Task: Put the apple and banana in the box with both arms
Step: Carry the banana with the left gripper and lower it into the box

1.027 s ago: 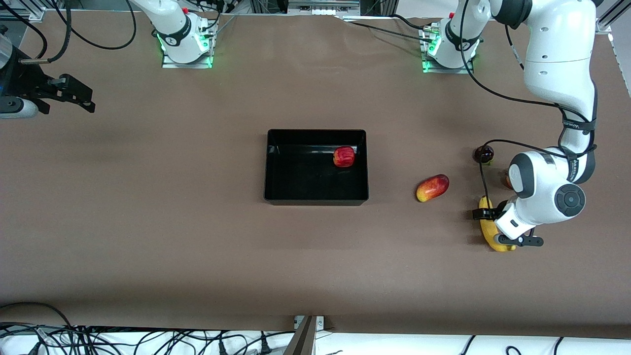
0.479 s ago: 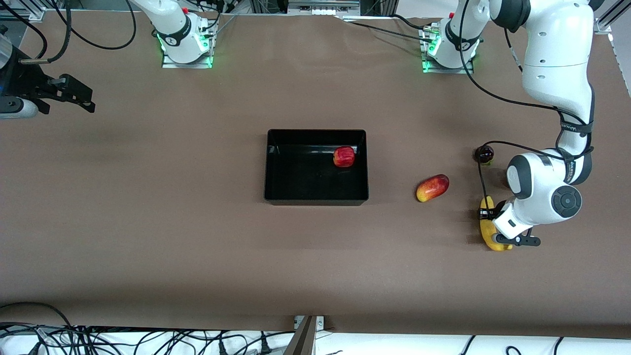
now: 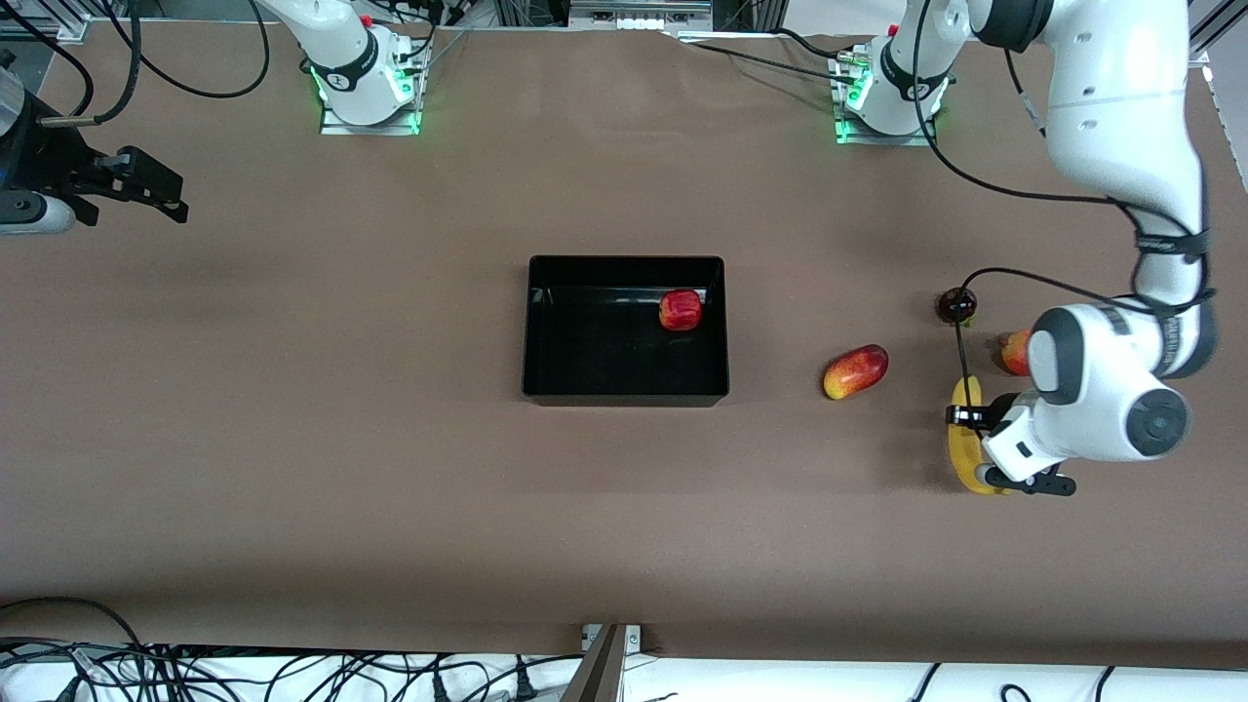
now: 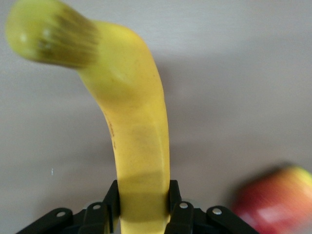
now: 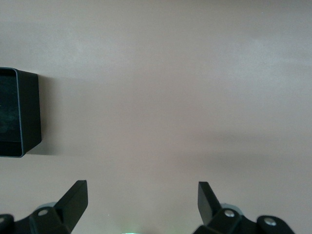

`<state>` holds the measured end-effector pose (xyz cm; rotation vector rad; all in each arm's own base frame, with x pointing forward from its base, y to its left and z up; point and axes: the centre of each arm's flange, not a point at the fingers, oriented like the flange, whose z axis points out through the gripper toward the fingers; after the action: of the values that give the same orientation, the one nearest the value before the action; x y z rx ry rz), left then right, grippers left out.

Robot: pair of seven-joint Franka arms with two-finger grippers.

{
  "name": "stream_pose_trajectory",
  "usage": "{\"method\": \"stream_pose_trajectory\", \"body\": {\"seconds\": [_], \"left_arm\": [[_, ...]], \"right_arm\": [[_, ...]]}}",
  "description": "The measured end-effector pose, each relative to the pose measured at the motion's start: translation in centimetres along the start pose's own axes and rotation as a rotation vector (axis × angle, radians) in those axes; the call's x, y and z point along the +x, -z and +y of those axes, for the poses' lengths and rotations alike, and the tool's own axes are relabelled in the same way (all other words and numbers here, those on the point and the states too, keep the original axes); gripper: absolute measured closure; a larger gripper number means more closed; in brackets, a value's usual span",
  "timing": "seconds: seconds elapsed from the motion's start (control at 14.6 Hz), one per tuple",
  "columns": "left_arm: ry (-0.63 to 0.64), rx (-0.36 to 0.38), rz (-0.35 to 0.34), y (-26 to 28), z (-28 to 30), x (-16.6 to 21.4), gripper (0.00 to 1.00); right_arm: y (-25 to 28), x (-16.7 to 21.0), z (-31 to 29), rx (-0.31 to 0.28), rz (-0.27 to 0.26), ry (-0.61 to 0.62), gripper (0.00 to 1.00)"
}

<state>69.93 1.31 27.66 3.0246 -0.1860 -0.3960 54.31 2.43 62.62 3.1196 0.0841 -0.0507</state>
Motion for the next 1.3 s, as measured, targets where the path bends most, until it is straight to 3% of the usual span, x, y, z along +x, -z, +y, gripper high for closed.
{"method": "stream_pose_trajectory", "body": {"seconds": [0.21, 0.62, 0.75, 1.1, 1.3], "left_arm": [[-0.065, -0.044, -0.104, 3.7, 6.6, -1.1, 0.58], [0.048, 0.043, -0.145, 2.7, 31.2, -4.6, 0.58], [0.087, 0.001, -0.157, 1.7, 37.4, -6.4, 0.58], [0.106, 0.029, -0.146, -3.1, 46.5, -9.6, 0.58], [0.093, 0.043, -0.117, -7.2, 49.1, -9.8, 0.58]], "right_arm": [[0.0, 0.0, 0.0, 0.0, 0.0, 0.0, 0.0], [0.0, 0.0, 0.0, 0.0, 0.0, 0.0, 0.0], [0.0, 0.0, 0.0, 0.0, 0.0, 0.0, 0.0], [0.0, 0.0, 0.0, 0.0, 0.0, 0.0, 0.0], [0.0, 0.0, 0.0, 0.0, 0.001, 0.0, 0.0]]}}
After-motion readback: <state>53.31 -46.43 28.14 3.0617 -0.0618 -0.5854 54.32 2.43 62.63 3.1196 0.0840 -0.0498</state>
